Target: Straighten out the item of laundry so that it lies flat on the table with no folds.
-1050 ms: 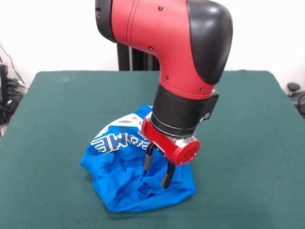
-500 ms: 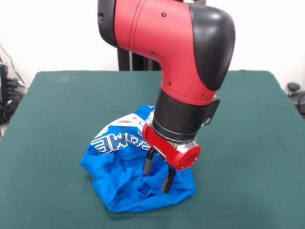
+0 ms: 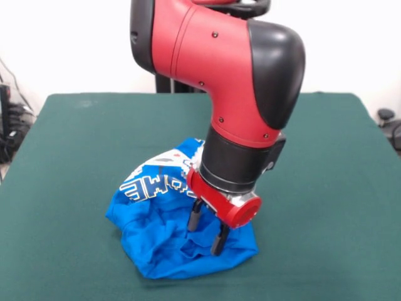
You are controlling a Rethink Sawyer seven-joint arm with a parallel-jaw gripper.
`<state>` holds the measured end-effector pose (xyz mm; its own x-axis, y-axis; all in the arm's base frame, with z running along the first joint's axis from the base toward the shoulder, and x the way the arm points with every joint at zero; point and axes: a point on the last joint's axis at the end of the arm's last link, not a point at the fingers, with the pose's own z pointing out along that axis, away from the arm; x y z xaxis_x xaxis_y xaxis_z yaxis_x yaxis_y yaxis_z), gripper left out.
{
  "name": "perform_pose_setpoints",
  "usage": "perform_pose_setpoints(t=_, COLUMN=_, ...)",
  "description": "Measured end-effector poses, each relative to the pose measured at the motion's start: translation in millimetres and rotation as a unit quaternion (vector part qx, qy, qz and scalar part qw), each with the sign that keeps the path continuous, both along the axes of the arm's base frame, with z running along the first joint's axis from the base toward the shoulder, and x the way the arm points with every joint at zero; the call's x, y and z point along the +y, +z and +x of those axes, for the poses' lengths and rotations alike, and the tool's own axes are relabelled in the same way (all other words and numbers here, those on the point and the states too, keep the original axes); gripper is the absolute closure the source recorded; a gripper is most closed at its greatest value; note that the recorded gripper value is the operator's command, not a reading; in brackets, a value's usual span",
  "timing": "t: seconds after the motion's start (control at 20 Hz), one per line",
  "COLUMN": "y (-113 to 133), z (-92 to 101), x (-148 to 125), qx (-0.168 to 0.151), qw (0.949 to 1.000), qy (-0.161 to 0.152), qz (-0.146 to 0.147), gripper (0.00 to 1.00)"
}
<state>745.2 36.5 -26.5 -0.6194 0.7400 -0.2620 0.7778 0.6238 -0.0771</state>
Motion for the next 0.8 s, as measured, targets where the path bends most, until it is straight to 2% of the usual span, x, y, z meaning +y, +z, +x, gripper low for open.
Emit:
perform_pose_setpoints(t=0.2, y=-8.4, z=-4.4, x=-0.4, qx=0.006, qw=1.0000, qy=0.000, qz=-0.001, gripper=0.00)
perform_pose_setpoints(t=0.25, y=-10.3, z=-5.4, x=-0.5, qx=0.008, qw=1.0000, qy=0.000, qz=-0.001, gripper=1.00)
perform_pose_setpoints(t=0.8, y=-10.2, z=-6.0, x=-2.3, qx=0.008, qw=1.0000, qy=0.001, qz=-0.004, gripper=1.00)
